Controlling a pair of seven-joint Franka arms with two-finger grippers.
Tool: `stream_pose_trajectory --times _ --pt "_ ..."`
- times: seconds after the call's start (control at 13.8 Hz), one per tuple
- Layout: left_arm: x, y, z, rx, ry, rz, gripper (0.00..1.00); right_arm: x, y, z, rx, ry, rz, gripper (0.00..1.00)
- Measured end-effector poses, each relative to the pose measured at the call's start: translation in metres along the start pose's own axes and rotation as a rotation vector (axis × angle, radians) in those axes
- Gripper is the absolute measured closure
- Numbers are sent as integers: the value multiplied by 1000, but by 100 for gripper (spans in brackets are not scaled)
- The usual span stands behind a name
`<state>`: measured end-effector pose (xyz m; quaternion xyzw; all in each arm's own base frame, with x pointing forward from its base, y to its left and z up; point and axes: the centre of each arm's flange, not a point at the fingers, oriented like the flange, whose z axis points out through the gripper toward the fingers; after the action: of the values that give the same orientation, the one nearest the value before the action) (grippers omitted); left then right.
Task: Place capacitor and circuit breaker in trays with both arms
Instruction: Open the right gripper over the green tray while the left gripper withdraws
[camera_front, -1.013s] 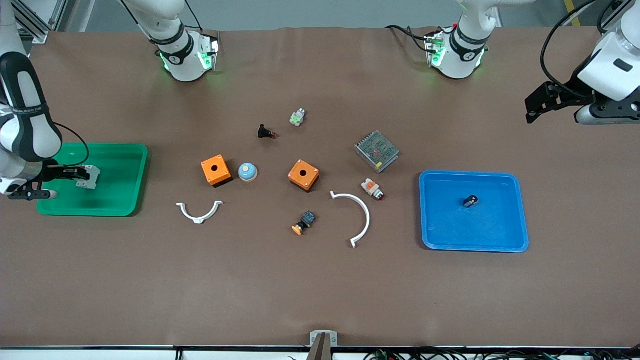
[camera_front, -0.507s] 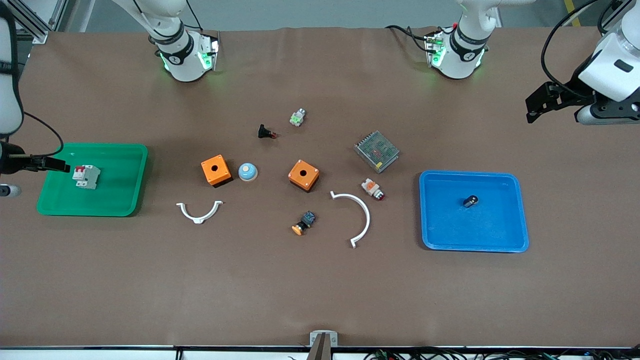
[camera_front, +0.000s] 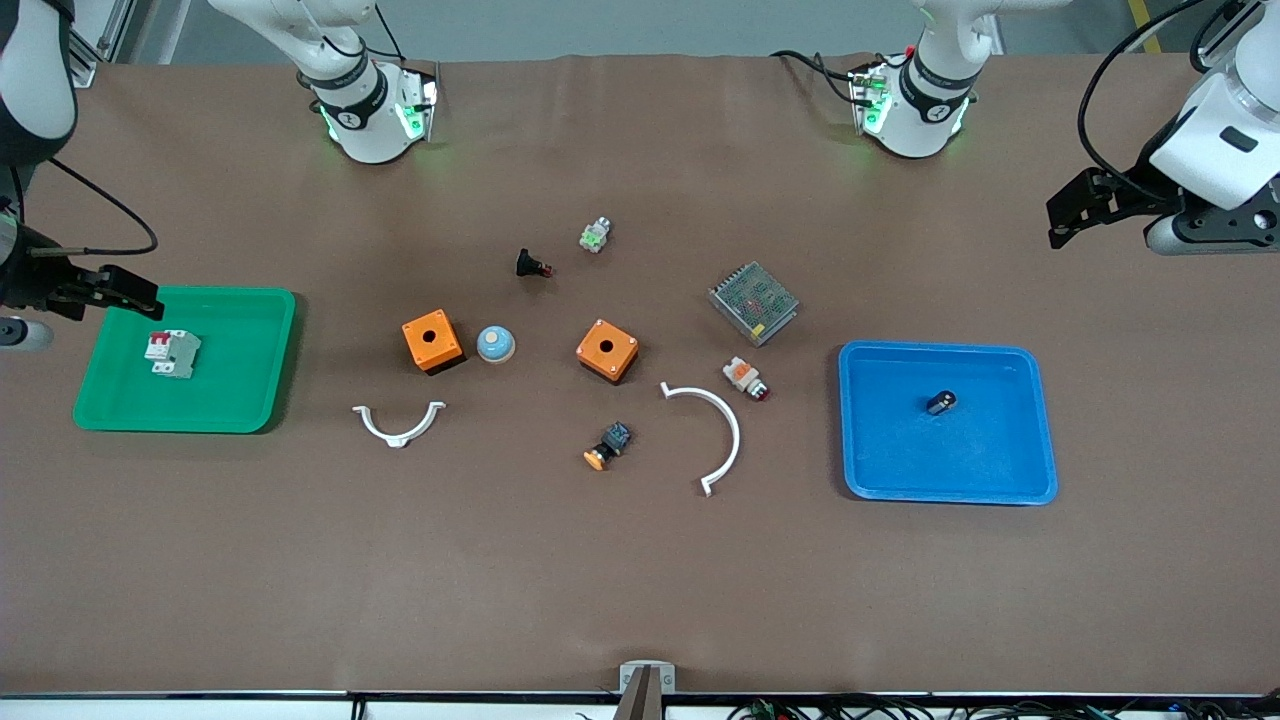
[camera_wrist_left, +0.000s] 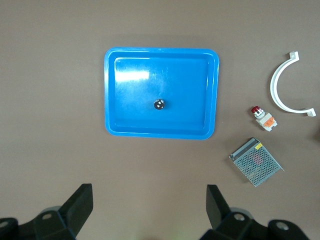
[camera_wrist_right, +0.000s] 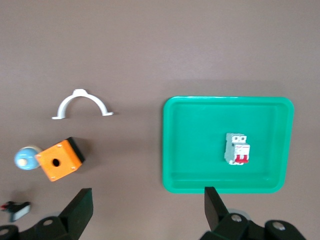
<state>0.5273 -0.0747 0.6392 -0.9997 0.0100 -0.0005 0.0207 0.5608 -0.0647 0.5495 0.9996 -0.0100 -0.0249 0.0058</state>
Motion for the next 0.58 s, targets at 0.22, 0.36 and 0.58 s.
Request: stream_pose_trajectory --times 0.22,0.36,0.58 --pt "0 0 0 0 -1 0 0 0 -23 -10 14 1 36 1" --pt "0 1 1 0 -1 1 0 0 -41 -10 32 -6 61 1" --pt "0 1 1 0 -2 2 0 2 -51 -20 33 18 61 0"
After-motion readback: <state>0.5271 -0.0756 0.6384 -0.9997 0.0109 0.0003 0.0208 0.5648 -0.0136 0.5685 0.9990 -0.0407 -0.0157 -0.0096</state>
